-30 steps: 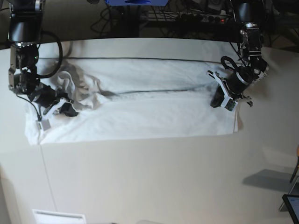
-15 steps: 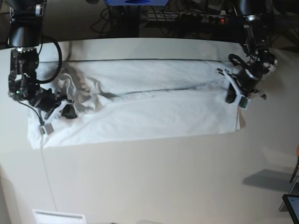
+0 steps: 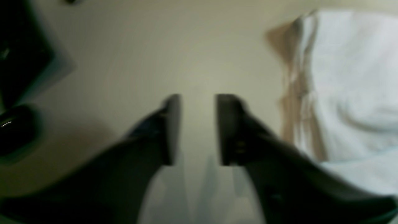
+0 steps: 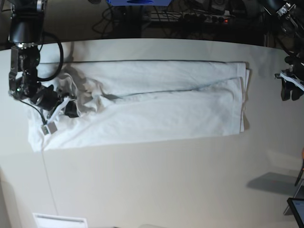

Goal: Fold the T-shirt properly
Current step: 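Move the left gripper to the shirt end and pinch its edge, then grasp the shirt end with the left gripper and lift it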

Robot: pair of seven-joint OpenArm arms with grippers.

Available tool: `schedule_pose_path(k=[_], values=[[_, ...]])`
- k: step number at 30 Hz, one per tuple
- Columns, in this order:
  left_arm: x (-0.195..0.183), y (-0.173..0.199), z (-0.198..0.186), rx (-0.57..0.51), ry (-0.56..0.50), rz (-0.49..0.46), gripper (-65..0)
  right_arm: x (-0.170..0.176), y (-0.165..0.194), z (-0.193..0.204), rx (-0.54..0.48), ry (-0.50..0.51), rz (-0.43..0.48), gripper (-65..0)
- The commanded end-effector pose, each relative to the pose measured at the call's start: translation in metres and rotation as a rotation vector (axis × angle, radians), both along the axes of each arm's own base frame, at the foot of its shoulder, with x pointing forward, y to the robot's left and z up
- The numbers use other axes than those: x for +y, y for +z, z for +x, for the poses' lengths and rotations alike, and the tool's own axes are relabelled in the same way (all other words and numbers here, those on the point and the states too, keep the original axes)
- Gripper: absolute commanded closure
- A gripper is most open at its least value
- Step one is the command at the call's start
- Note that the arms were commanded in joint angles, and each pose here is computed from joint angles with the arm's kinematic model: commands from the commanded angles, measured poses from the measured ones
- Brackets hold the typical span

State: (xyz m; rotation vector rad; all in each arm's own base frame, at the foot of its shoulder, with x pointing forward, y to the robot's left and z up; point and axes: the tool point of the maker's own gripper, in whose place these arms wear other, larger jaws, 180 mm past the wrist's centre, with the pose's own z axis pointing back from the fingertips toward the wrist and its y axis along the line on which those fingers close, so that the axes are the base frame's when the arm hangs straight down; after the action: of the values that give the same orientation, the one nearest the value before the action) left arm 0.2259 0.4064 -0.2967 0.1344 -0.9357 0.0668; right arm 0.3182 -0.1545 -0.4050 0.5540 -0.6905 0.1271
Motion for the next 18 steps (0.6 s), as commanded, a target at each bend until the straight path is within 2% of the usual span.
schedule_pose_path(k=[1,8,12,18], values=[[0.013,0.002,-0.008,0.009,0.033,0.001,-29.1,-0.003,0.017,0.012,-0.060,0.002,0.004,-0.9],[-0.001,-0.019,-0.018,-0.003,0.033,-0.204,-37.8,-0.004,0.014,0.008,-0.046,0.006,-0.002,-0.9],[-0.012,-0.018,-0.012,-0.050,0.012,-0.289,-40.5,-0.004,0.013,0.007,-0.040,0.010,-0.004,-0.9],[-0.043,-0.052,-0.003,0.013,-0.052,-0.421,-41.1,-0.004,0.013,0.007,-0.040,0.010,-0.004,-0.9]])
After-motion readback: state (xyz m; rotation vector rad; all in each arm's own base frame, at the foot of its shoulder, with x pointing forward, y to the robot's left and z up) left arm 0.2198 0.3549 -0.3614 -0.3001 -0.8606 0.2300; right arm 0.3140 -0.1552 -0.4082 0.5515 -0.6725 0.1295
